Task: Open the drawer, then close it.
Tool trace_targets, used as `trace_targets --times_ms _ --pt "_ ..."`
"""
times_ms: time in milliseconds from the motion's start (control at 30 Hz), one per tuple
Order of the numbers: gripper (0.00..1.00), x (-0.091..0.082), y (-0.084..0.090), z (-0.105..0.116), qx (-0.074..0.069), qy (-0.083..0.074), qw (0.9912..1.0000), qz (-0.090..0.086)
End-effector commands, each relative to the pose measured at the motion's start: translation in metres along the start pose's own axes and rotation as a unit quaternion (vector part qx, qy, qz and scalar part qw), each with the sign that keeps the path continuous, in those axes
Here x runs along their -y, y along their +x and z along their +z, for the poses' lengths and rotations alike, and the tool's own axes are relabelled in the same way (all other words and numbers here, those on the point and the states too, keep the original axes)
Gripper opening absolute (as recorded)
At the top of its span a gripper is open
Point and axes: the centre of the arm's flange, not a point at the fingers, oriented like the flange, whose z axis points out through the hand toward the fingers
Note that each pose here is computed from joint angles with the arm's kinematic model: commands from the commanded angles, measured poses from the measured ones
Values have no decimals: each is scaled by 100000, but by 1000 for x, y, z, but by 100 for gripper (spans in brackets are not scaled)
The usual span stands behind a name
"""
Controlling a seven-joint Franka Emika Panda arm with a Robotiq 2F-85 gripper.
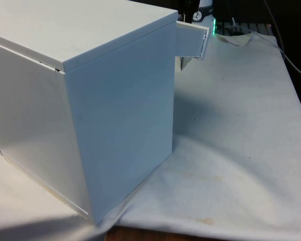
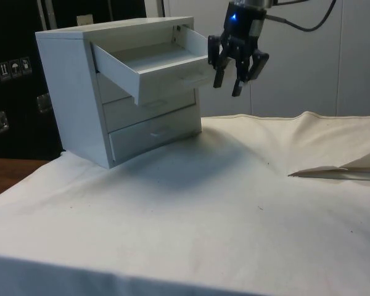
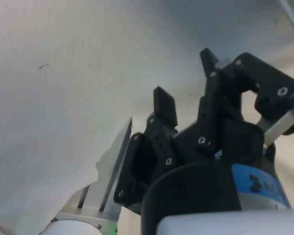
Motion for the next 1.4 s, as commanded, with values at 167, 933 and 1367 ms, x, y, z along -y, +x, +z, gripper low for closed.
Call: trace_targets --times_ms 167,933,1367 --pt "23 0 0 0 111 -918 99996 18" --pt "0 -21 -3 4 1168 -715 99987 -874" --pt "0 -41 -5 2 2203 -1204 99956 -1577"
